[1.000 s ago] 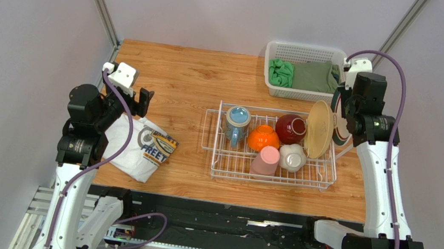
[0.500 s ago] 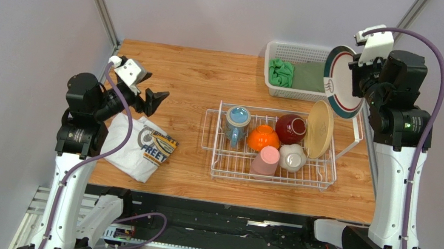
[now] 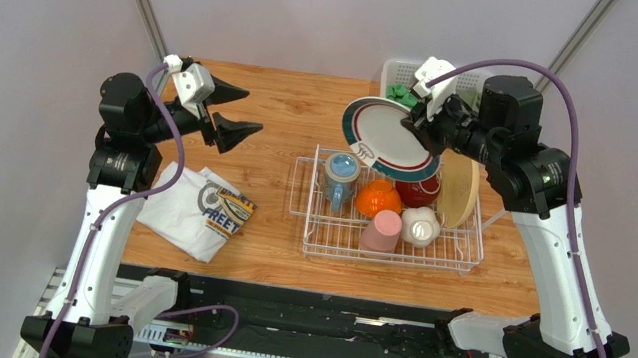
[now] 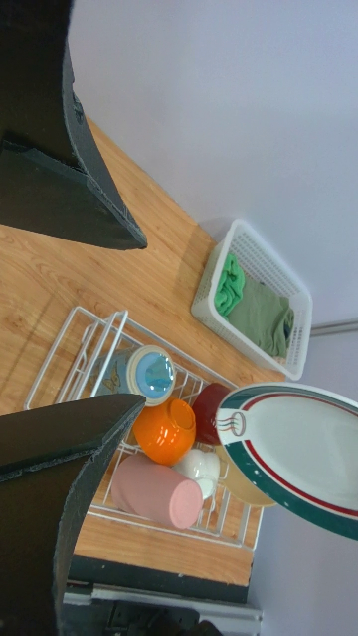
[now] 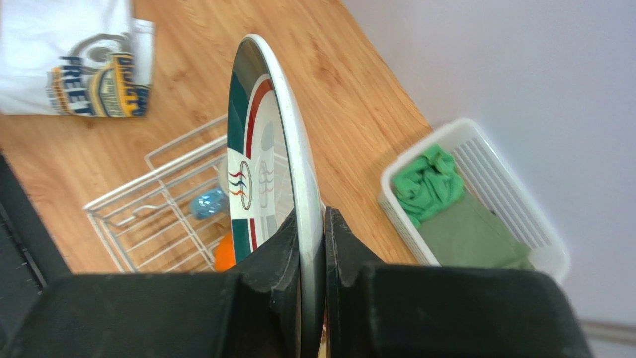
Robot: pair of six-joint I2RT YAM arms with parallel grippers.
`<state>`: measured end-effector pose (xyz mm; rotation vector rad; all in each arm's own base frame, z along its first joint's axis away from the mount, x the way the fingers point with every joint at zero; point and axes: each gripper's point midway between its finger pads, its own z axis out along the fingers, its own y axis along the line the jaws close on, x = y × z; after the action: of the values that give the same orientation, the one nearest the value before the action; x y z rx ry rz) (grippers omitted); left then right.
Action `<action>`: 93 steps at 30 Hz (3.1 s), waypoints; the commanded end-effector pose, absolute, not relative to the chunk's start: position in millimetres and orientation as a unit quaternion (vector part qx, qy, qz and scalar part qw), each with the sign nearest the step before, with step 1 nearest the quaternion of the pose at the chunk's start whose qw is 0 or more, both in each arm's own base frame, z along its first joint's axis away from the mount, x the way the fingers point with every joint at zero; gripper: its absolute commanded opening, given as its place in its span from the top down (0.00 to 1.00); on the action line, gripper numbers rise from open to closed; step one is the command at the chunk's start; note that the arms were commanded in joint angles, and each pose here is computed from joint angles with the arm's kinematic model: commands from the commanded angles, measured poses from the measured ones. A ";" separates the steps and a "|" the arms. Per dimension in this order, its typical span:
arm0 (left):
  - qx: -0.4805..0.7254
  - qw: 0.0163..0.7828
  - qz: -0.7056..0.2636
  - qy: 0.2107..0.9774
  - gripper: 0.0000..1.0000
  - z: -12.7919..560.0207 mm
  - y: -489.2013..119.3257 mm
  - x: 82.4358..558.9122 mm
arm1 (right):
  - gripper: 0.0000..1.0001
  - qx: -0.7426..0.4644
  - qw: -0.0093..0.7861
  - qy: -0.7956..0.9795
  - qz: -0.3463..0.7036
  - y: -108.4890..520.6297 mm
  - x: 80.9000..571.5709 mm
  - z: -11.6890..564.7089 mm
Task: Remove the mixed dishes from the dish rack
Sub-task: Pick up the plate from the dish rack.
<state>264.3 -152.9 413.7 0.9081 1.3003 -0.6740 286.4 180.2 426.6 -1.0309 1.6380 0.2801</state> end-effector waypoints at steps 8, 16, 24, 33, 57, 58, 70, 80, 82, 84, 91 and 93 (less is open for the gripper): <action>0.497 0.626 -0.362 0.480 0.21 425.2 -197.5 230.1 | 1.00 -0.512 0.584 0.580 0.246 242.1 229.3 463.5; 0.536 0.597 -0.389 0.453 0.23 405.7 -229.7 213.9 | 1.00 -0.531 0.556 0.580 0.269 262.8 228.5 441.3; 0.541 0.575 -0.406 0.460 0.25 395.5 -245.0 219.0 | 1.00 -0.539 0.547 0.576 0.279 271.5 222.9 435.6; 0.534 0.540 -0.442 0.477 0.38 380.1 -263.5 225.6 | 1.00 -0.531 0.551 0.575 0.290 276.3 216.6 439.2; 0.454 0.558 -0.450 0.529 1.00 389.5 -263.4 243.2 | 0.44 -0.506 0.556 0.607 0.258 280.5 240.0 414.2; 0.451 0.564 -0.443 0.531 1.00 390.8 -262.0 245.6 | 0.42 -0.503 0.559 0.609 0.253 278.4 241.6 414.3; 0.300 0.606 -0.388 0.626 1.00 393.6 -207.3 323.5 | 0.06 -0.424 0.620 0.639 0.168 236.1 260.3 433.1; 0.140 0.558 -0.388 0.720 1.00 353.5 -150.7 406.4 | 0.03 -0.355 0.647 0.670 0.086 191.1 275.2 426.4; 0.104 0.539 -0.399 0.734 1.00 339.7 -140.5 425.0 | 0.02 -0.339 0.648 0.678 0.077 182.0 276.0 423.7; 0.084 0.526 -0.409 0.741 1.00 333.4 -136.8 436.3 | 0.02 -0.327 0.649 0.684 0.071 175.3 276.4 419.7; 0.009 0.468 -0.431 0.771 1.00 275.9 -120.7 492.7 | 0.02 -0.304 0.634 0.709 0.054 160.1 283.0 398.2; 0.002 0.462 -0.437 0.771 1.00 273.4 -121.2 506.4 | 0.02 -0.300 0.628 0.716 0.051 158.0 286.5 391.7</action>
<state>478.2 -119.7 237.9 0.0105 1.9999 -1.0164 280.4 168.0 385.7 -0.7715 1.6457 0.1331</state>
